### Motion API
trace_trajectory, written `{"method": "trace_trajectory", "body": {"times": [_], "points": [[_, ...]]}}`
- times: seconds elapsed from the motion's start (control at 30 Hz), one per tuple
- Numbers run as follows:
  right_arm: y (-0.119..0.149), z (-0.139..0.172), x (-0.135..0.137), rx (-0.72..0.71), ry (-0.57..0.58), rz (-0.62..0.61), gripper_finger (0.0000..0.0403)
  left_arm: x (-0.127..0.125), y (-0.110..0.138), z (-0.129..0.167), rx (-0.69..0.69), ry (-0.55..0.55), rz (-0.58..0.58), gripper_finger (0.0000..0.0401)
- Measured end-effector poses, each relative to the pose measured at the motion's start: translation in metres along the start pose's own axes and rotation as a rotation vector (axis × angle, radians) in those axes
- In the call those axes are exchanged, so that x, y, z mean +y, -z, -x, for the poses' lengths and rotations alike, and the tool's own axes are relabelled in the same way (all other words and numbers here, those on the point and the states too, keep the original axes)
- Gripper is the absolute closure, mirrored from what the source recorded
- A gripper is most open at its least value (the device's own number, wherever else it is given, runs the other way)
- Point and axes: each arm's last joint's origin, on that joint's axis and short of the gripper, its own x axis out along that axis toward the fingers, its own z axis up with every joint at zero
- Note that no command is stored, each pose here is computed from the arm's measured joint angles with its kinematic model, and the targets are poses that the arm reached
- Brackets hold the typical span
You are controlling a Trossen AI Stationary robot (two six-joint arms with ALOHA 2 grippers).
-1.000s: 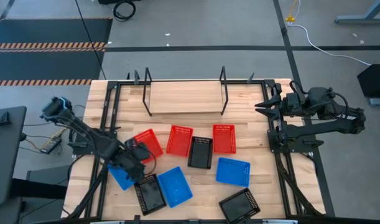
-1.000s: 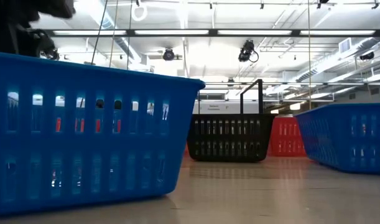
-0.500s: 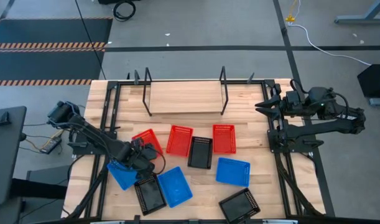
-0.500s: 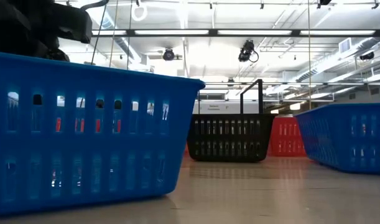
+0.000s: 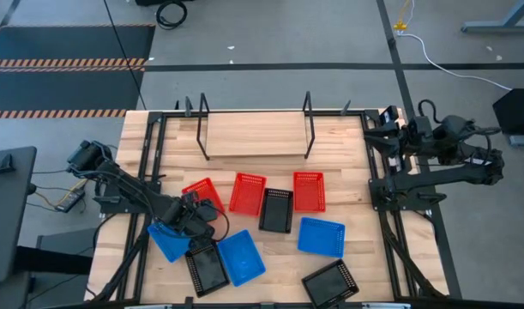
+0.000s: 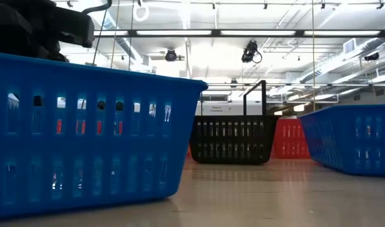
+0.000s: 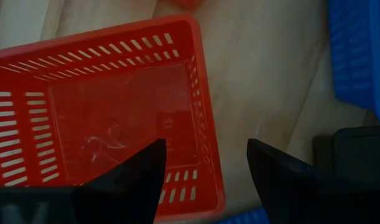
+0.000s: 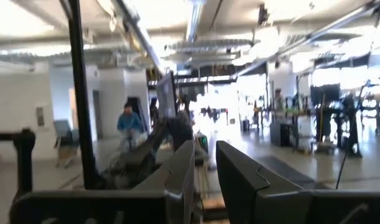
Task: Stack baskets on shelf by color
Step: Put the left red bin on the shelf
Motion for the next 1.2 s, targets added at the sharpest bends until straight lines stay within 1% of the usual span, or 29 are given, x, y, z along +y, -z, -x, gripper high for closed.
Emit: {"method": "trace_trajectory", "body": {"times": [0.1,0.2,0.33,0.4,0.47,0.57,0.73,0.83,1.0,1.13,1.2], "points": [[-0.004,0.000,-0.001,-0.038,0.029,0.007,0.0328,0.000,0.000,0.000,-0.002,0.002,0.000,0.0170],[-0.004,0.000,-0.001,-0.041,0.045,-0.001,0.0328,0.000,0.000,0.000,-0.002,0.002,0.000,0.0170],[-0.001,-0.003,-0.003,-0.025,0.097,-0.016,0.0328,0.000,0.000,0.000,-0.002,0.002,0.000,0.0170],[0.004,-0.007,-0.003,0.017,0.098,-0.058,0.0328,0.000,0.000,0.000,-0.010,-0.005,0.000,0.0170],[0.015,-0.016,-0.002,0.080,0.086,-0.074,0.0328,0.000,-0.001,0.000,-0.018,-0.012,0.001,0.0170],[0.043,-0.031,-0.002,0.215,0.059,-0.071,0.0328,0.000,-0.001,0.000,-0.020,-0.013,0.000,0.0170],[0.082,-0.054,-0.003,0.380,0.072,-0.069,0.0328,0.001,-0.001,0.000,-0.031,-0.024,-0.005,0.0170],[0.102,-0.067,-0.003,0.452,0.079,-0.067,0.0328,0.003,0.001,-0.003,-0.054,-0.065,-0.011,0.0170],[0.124,-0.092,-0.003,0.475,0.108,-0.146,0.0328,0.006,0.001,-0.006,-0.067,-0.083,0.007,0.0170],[0.138,-0.110,-0.003,0.447,0.093,-0.129,0.0328,0.007,-0.001,-0.008,-0.062,-0.085,0.021,0.0170],[0.146,-0.115,-0.002,0.464,0.084,-0.114,0.0328,0.008,-0.002,-0.009,-0.061,-0.085,0.029,0.0170]]}}
